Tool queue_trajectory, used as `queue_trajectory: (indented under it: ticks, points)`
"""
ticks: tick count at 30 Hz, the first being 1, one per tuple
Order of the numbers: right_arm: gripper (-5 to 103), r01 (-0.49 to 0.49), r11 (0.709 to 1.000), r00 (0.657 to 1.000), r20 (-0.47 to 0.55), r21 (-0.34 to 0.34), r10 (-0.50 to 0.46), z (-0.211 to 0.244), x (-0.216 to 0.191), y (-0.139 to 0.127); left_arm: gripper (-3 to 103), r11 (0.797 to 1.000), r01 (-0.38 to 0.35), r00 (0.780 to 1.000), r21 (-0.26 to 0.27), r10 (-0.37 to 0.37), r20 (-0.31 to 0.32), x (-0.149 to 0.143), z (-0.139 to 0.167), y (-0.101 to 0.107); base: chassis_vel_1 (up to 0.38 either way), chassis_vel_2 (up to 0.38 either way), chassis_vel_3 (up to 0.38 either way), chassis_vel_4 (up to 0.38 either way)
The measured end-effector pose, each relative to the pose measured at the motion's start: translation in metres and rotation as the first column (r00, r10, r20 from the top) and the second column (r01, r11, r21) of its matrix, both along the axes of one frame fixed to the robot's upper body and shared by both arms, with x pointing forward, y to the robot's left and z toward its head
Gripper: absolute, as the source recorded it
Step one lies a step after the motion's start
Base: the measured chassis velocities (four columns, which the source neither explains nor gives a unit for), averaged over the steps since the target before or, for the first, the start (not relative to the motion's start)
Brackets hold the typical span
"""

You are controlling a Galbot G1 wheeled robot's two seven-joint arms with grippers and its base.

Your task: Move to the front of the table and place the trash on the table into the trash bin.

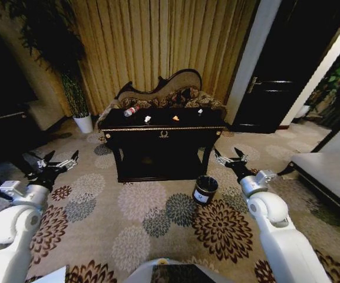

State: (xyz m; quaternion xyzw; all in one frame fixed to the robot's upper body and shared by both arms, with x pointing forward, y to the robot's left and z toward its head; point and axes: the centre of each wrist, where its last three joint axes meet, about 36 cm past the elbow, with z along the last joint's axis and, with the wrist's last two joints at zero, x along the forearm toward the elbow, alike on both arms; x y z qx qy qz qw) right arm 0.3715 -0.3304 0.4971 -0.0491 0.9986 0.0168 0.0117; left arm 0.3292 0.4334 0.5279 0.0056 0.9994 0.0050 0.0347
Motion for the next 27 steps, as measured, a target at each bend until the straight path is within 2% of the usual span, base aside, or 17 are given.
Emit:
queue_trajectory:
  ticks: [27]
  points:
    - [100,-0.007,1.0,1.0,-0.002,-0.005,0.007,-0.0002,0.003,-0.0004,100,1.0,-0.001,1.0,-0.005,0.001,0.008,-0.0054,0.0018,-0.0034,-0.162,0.16,0.164,-0.164]
